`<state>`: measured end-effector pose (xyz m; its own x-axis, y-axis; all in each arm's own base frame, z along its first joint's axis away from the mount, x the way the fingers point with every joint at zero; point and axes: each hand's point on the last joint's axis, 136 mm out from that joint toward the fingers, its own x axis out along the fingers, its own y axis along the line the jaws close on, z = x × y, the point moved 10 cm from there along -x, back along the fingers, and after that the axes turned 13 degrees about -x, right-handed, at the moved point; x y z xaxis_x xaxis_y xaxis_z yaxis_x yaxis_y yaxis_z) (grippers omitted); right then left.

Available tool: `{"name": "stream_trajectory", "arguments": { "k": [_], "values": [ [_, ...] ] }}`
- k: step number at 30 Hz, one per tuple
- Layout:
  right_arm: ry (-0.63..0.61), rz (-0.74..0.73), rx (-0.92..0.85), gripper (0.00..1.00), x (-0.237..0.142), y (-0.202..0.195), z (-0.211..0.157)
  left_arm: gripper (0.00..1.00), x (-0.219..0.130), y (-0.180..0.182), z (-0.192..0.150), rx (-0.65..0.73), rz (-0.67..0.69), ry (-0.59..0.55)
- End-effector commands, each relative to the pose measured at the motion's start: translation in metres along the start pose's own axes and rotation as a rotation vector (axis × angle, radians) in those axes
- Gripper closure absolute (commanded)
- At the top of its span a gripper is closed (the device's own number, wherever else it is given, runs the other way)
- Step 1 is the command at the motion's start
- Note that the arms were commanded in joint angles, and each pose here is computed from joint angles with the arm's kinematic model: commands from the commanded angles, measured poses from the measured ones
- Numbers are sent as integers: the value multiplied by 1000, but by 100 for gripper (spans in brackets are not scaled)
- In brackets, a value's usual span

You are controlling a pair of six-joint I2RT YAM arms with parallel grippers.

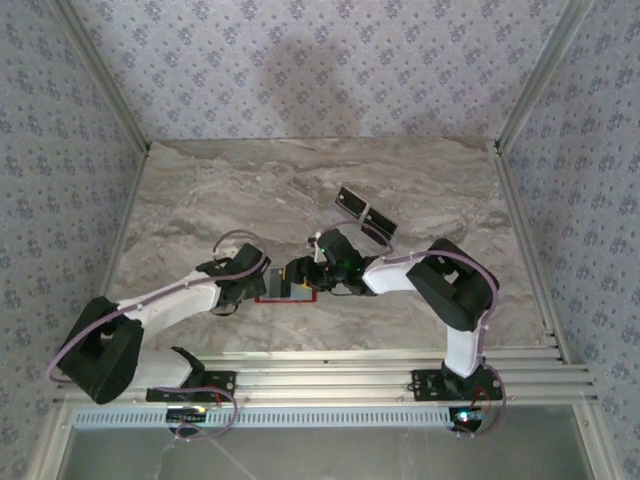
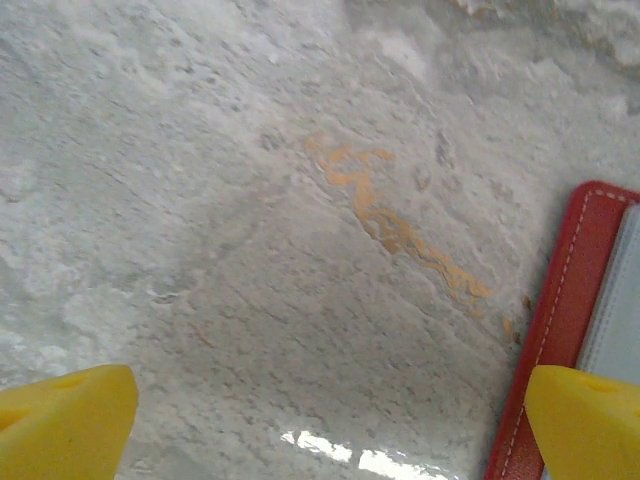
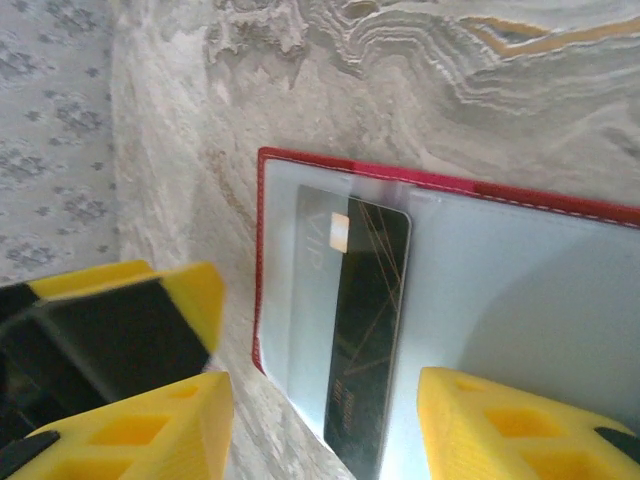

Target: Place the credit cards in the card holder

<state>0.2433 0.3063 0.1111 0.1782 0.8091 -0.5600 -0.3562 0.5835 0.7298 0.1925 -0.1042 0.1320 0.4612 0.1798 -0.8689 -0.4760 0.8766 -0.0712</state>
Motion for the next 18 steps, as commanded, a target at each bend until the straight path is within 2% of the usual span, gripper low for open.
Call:
{"name": "stream_trajectory", "arguments": {
  "k": [1, 3, 6, 9, 11, 14, 18],
  "values": [
    [55, -105, -51, 46, -12, 3, 3, 0, -7, 6, 7, 1, 13, 1],
    [80, -154, -70, 48, -15, 5, 5, 0, -5, 9, 6, -4, 24, 6],
    [115, -238, -117, 57, -17, 8, 6, 0, 0, 12, 5, -11, 42, 11],
    [153, -290, -172, 79, -14, 14, 8, 0, 4, 15, 4, -25, 64, 18],
    [168, -303, -192, 86, -9, 16, 9, 0, 7, 16, 4, -31, 72, 20],
    [184, -315, -210, 92, -1, 18, 11, 0, 11, 18, 2, -40, 85, 25],
    [206, -326, -210, 93, 8, 13, 9, 0, 14, 19, 0, -41, 95, 35]
  ]
}}
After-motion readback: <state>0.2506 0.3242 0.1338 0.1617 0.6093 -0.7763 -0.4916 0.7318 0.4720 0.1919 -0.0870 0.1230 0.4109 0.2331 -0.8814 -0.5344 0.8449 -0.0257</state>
